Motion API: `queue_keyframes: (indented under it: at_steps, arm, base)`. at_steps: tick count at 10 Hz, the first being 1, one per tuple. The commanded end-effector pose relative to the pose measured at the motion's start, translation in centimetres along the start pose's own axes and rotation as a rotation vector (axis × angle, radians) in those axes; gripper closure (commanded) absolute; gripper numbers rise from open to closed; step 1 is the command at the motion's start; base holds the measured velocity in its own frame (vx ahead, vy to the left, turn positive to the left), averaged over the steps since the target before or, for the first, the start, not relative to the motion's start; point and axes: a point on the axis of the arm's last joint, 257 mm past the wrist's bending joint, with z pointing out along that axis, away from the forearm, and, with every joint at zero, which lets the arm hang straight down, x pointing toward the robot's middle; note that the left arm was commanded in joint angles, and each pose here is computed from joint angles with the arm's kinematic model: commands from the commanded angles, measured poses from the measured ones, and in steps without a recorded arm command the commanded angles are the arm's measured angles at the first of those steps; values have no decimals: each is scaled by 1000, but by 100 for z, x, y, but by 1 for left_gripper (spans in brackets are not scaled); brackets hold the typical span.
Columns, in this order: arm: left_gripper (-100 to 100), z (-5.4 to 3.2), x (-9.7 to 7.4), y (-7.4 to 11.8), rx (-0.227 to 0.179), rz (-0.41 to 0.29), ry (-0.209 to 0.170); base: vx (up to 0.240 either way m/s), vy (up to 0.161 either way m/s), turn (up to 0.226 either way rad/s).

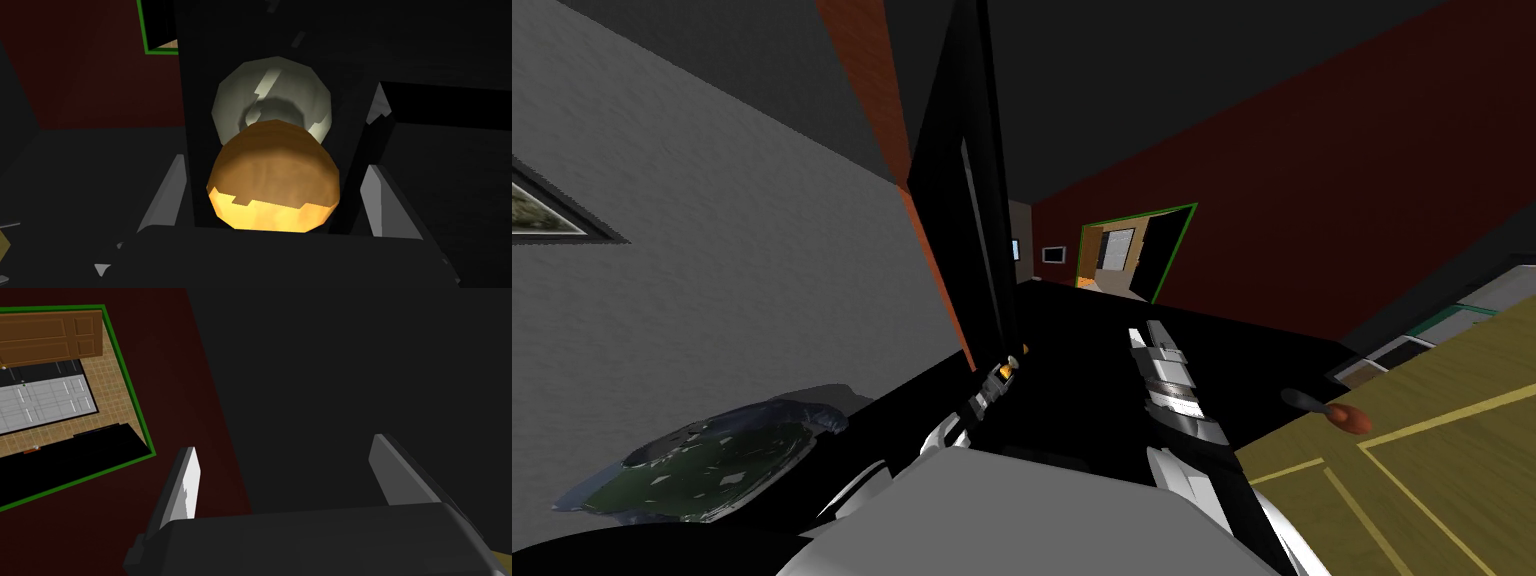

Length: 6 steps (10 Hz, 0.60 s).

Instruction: Push the door open

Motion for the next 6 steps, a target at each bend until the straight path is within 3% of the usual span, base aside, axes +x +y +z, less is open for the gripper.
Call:
queue_keyframes:
  at_steps: [1, 2, 6]
  arm:
    - [-100, 0, 0, 0, 0, 0, 0]
    - [100, 0, 0, 0, 0, 0, 0]
    - [100, 0, 0, 0, 0, 0, 0]
  base:
    - [80, -46, 2]
    - [-10, 5, -1]
    - [-18, 12, -3]
